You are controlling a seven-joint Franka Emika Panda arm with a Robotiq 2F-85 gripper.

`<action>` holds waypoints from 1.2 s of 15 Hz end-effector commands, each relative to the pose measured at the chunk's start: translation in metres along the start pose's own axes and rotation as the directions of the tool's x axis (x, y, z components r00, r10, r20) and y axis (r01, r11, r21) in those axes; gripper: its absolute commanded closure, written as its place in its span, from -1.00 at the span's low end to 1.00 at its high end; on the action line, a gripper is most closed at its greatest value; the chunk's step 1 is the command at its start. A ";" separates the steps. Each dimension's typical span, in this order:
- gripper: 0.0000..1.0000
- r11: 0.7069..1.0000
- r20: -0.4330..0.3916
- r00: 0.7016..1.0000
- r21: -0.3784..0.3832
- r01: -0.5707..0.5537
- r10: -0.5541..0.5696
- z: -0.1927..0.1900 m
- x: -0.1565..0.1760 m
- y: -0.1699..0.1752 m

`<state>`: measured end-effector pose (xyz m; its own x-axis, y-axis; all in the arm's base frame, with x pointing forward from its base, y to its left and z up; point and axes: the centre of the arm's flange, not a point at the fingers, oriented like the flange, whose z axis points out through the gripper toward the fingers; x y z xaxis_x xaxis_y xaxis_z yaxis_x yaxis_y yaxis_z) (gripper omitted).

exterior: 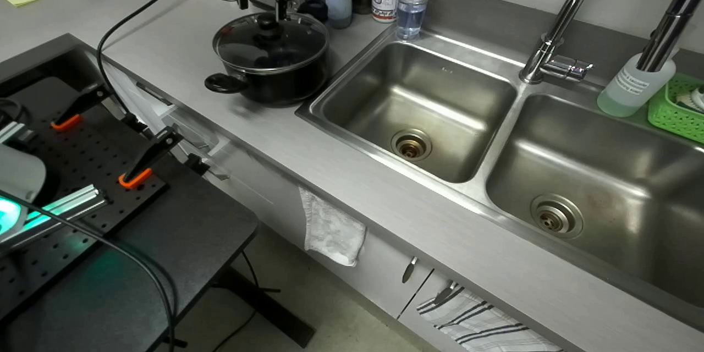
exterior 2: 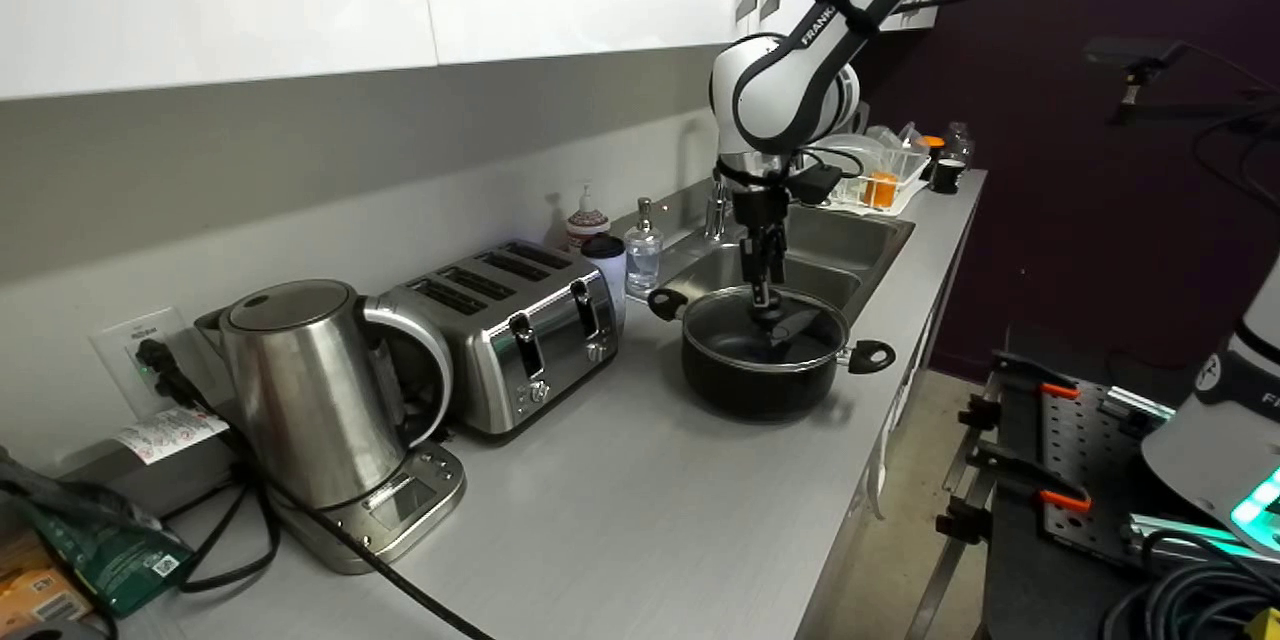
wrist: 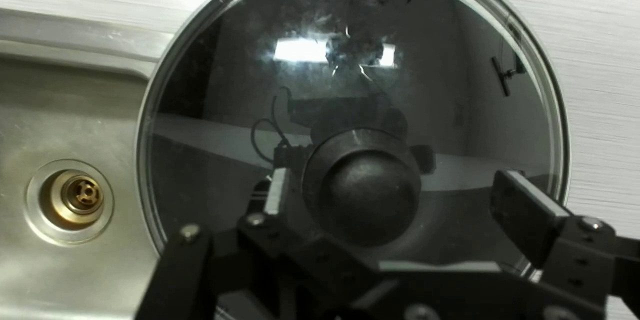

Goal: Place the lid on the pot

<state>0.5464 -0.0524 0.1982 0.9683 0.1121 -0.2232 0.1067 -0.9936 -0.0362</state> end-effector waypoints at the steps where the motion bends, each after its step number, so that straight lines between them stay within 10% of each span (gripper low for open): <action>1: -1.00 1.000 -0.007 1.000 -0.001 0.004 -0.004 0.001 -0.001 0.000; 18: -1.00 1.000 -0.032 0.999 -0.006 0.015 -0.016 0.006 -0.010 -0.004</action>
<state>0.5400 -0.0514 0.1958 0.9709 0.1236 -0.2051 0.1188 -0.9923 -0.0355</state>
